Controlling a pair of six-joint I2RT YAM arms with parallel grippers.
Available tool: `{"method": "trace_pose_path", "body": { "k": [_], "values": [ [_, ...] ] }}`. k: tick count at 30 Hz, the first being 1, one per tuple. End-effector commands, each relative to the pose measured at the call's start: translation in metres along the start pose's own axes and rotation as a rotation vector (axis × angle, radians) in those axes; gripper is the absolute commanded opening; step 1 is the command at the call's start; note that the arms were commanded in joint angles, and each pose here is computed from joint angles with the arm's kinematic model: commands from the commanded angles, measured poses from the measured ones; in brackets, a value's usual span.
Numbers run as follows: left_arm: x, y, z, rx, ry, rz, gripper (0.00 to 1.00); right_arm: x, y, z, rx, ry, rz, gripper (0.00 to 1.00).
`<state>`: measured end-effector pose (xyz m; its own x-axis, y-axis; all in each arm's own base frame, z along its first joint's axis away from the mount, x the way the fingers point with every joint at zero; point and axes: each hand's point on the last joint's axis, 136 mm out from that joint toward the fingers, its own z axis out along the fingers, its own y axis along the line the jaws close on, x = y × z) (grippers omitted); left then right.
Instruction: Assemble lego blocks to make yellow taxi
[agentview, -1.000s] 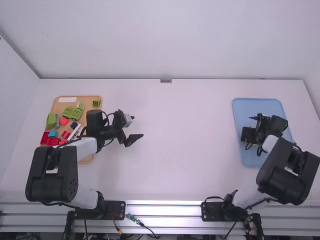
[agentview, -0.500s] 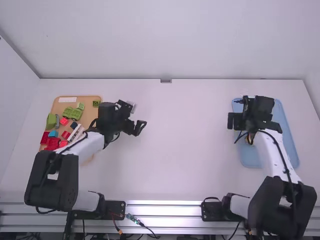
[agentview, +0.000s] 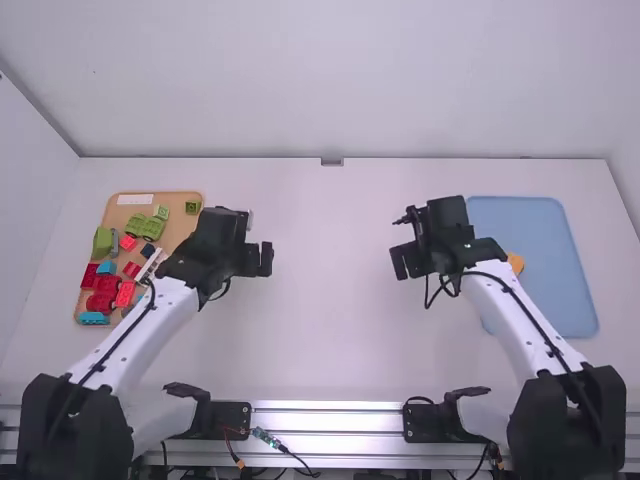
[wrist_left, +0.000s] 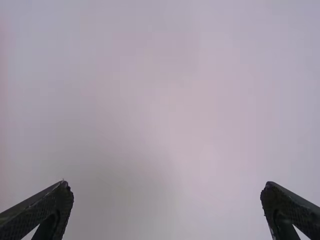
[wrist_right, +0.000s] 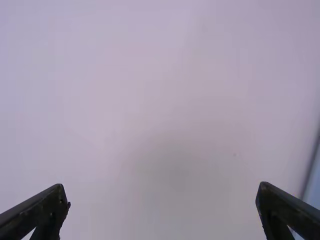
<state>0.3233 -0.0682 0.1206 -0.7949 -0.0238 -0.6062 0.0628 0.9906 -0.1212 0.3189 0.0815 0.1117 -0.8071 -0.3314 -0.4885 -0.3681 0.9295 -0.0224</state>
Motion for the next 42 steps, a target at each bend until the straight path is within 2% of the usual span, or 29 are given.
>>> {"method": "trace_pose_path", "body": {
  "k": [1,11,15,18,24,31,42],
  "values": [
    [-0.009,0.007,-0.009,-0.023,-0.036,-0.03,0.98,-0.006,-0.004,-0.004,0.034,-0.019,0.02,0.98],
    [-0.012,0.043,-0.021,-0.079,-0.161,0.002,0.86,0.002,-0.041,-0.016,0.11,-0.133,0.225,0.87],
    [-0.011,0.065,-0.029,-0.13,-0.239,0.033,0.78,0.01,-0.063,-0.024,0.161,-0.206,0.287,0.79],
    [-0.01,0.064,-0.034,-0.13,-0.291,0.043,0.73,0.015,-0.074,-0.03,0.192,-0.254,0.314,0.74],
    [-0.006,0.063,-0.043,-0.128,-0.414,0.051,0.61,0.018,-0.072,-0.038,0.211,-0.37,0.302,0.63],
    [0.038,0.065,-0.035,-0.128,-0.416,0.052,0.44,0.024,-0.068,-0.049,0.238,-0.537,0.282,0.46],
    [0.097,0.07,-0.012,-0.128,-0.416,0.052,0.19,0.082,-0.051,-0.025,0.239,-0.546,0.281,0.2]
  ]
}}
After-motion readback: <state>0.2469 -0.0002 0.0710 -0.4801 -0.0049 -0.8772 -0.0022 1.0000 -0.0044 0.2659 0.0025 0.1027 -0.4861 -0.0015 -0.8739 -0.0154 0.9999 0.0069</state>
